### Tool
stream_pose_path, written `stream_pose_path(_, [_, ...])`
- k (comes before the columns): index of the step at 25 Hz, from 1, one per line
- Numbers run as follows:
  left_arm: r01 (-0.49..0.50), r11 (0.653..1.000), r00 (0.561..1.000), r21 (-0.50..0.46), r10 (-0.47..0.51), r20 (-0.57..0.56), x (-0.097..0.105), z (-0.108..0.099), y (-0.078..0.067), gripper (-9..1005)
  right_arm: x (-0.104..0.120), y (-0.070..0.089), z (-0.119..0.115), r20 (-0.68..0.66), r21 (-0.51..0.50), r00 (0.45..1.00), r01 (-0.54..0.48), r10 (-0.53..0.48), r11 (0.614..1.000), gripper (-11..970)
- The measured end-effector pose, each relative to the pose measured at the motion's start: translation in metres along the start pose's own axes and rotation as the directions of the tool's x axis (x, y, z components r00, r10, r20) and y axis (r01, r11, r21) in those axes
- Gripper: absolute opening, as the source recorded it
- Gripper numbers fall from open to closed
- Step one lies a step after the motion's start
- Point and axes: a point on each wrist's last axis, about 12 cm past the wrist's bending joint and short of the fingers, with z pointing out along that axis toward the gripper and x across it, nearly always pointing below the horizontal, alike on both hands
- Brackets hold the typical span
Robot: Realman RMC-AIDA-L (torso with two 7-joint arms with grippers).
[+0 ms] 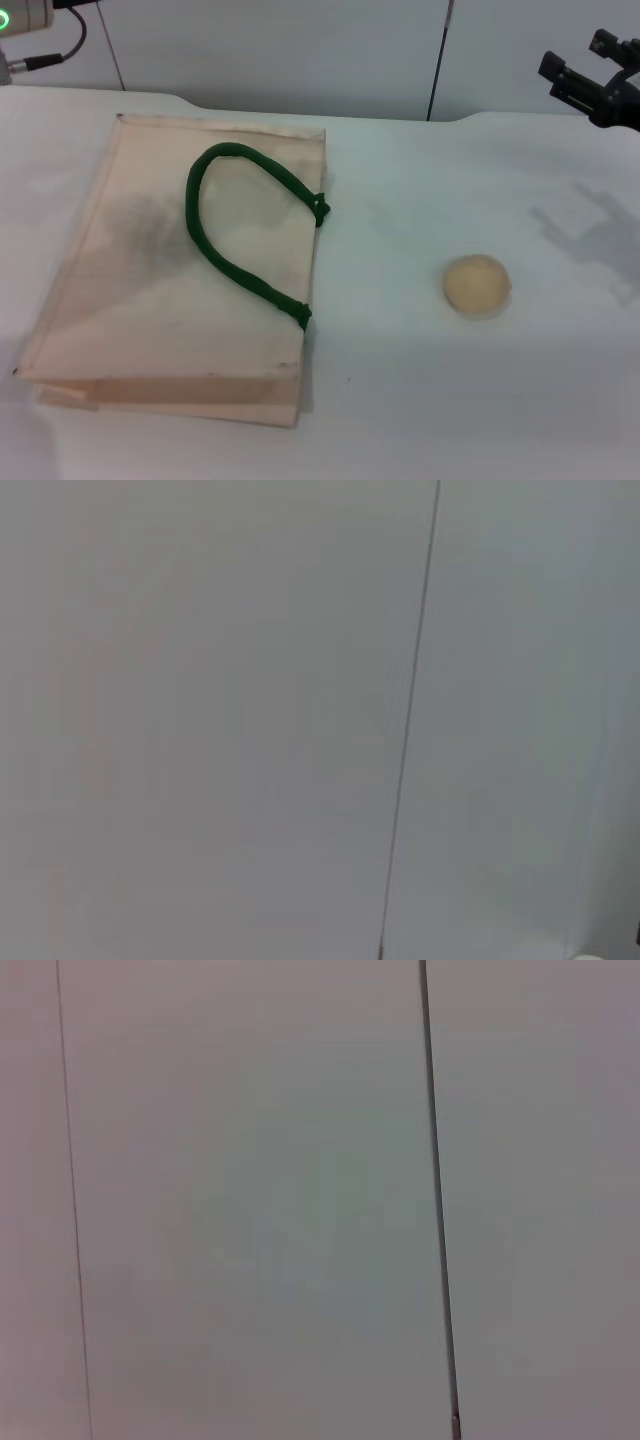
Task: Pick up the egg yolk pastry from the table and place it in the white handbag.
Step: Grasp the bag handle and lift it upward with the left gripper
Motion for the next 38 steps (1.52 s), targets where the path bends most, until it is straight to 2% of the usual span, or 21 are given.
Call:
stream_pose_path(13, [-0.029,0.999,0.999,0.014,0.028,0.016,-0.004,-0.001,-0.001,401,0.0,0.0,0.0,-0.001,-0.001,1.0,0.0,0.0,1.0,832])
stream_pose_path(24, [0.05,0.999,0.995,0.022,-0.051,0.082,0.002,-0.003,0.002,396,0.0,0.001,0.0,0.0,-0.005,1.0,0.001,-0.001,1.0,831])
stream_pose_path(32, [-0.045,0.998,0.995,0.046,0.041,0.089,0.005,-0.003,-0.002,393,0.0,0.001,0.001,-0.005,-0.011,1.0,0.006,-0.006,1.0,832])
stream_pose_path(38, [-0.03,0.998,0.992,0.051,0.023,0.126,0.007,-0.007,-0.001,392,0.0,0.001,0.001,-0.006,-0.012,1.0,0.009,-0.009,1.0,832])
